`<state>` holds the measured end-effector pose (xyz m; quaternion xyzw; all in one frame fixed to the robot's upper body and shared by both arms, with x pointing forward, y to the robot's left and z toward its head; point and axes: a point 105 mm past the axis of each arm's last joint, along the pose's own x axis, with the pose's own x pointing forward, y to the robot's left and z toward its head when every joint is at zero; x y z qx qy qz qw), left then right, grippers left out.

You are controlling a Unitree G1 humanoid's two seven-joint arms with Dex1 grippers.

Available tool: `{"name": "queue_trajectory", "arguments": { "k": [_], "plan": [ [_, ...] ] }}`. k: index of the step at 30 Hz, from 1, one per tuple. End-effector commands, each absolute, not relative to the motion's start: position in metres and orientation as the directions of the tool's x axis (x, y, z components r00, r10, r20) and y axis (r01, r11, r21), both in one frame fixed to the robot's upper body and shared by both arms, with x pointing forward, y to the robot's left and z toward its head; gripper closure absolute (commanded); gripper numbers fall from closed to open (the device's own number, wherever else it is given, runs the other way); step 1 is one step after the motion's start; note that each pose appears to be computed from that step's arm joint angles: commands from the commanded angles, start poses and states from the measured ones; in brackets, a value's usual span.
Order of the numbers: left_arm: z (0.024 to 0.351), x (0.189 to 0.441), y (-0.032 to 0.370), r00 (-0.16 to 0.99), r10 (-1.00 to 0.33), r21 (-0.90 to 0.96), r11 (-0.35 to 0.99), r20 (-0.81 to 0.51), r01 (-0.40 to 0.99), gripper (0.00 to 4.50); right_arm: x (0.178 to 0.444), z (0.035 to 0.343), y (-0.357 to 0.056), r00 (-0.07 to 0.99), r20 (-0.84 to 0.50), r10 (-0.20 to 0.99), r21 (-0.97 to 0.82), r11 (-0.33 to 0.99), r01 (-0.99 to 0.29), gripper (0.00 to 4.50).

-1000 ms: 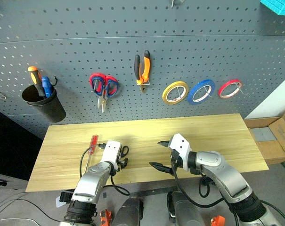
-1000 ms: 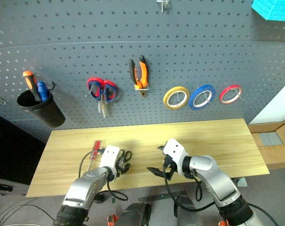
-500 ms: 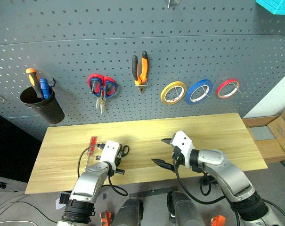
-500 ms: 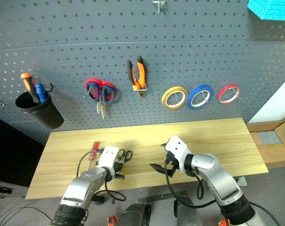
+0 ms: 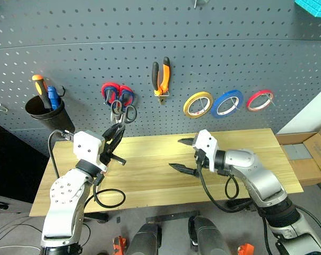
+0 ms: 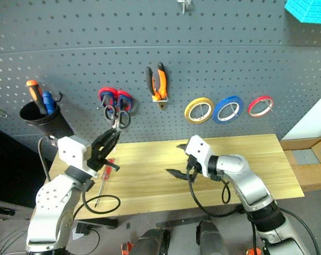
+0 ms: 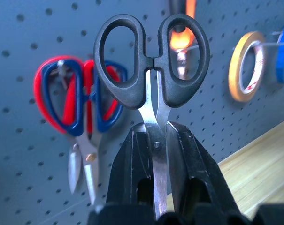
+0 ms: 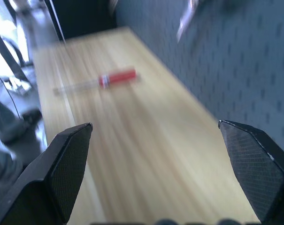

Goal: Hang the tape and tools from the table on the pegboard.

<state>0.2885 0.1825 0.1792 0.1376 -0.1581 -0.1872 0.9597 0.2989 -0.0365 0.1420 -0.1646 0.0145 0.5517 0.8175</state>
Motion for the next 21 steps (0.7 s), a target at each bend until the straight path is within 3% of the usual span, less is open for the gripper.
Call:
{"name": "queue_trajectory", "arguments": {
  "k": [1, 9, 21],
  "plan": [
    [0.198, 0.282, 0.184, 0.862, -0.378, 0.369, 0.896, 0.338, 0.248, 4.34, 0.299, 0.154, -0.034, 0.366, -0.168, 0.915, -0.288, 0.310, -0.906, 0.00],
    [0.187, 0.287, 0.213, 0.915, -0.202, 0.365, 0.929, 0.349, 0.066, 4.34, 0.301, 0.154, -0.031, 0.351, -0.168, 0.921, -0.309, 0.289, -0.906, 0.00],
    [0.181, 0.309, 0.197, 0.914, -0.240, 0.355, 0.928, 0.327, 0.116, 4.34, 0.300, 0.181, -0.022, 0.359, -0.097, 0.928, -0.377, 0.300, -0.876, 0.00]
  ]
}}
